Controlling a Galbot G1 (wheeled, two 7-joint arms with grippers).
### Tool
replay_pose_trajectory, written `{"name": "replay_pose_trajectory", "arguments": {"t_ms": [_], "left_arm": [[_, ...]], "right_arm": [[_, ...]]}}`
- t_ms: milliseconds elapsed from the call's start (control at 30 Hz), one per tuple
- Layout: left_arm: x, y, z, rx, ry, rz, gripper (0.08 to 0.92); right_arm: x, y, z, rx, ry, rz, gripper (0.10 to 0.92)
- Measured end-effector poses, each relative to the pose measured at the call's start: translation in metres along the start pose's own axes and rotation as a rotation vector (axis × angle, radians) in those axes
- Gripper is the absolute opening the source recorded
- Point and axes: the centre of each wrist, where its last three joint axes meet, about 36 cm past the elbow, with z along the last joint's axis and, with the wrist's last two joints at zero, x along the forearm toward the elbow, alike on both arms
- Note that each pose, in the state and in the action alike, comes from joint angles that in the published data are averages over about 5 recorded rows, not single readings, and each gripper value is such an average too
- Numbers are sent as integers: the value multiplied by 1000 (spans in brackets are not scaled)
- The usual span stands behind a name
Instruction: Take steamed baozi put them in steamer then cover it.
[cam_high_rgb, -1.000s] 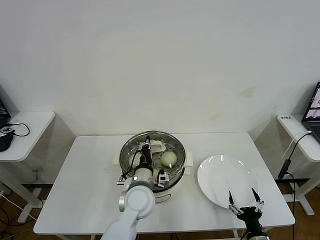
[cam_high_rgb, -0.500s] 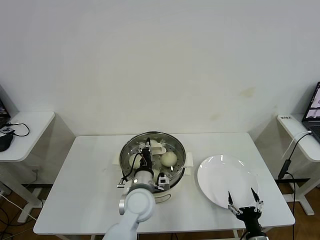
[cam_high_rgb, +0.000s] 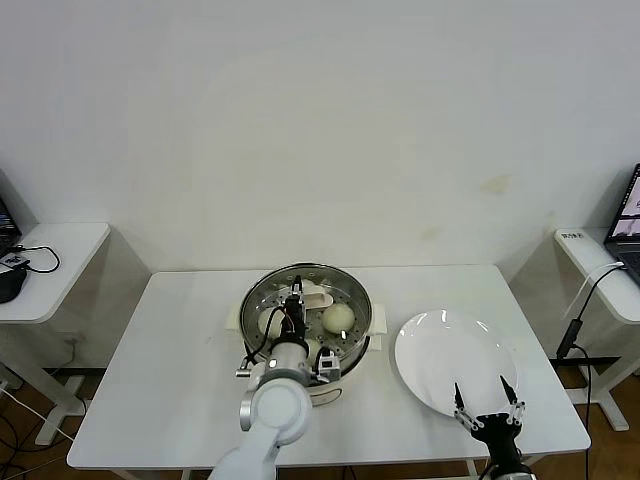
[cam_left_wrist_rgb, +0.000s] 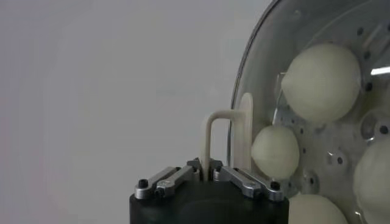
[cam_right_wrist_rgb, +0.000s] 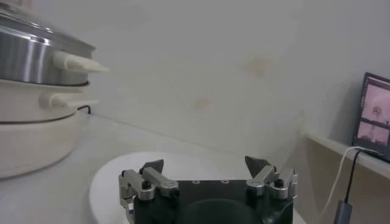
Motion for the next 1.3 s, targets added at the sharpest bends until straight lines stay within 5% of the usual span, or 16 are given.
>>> {"name": "replay_pose_trajectory", "arguments": {"t_ms": [433, 800, 1067, 1300], "left_arm": [[13, 3, 0, 13, -24, -16, 483], [51, 18, 12, 63, -83, -41, 788], [100, 35, 40, 205, -152, -55, 823], [134, 40, 82, 510, -202, -61, 823]], "right_arm": [[0, 0, -1, 1, -3, -3, 823], [1, 1, -1, 0, 3, -4, 823], [4, -3, 1, -6, 16, -14, 823], [5, 0, 1, -13, 25, -39, 823]]}}
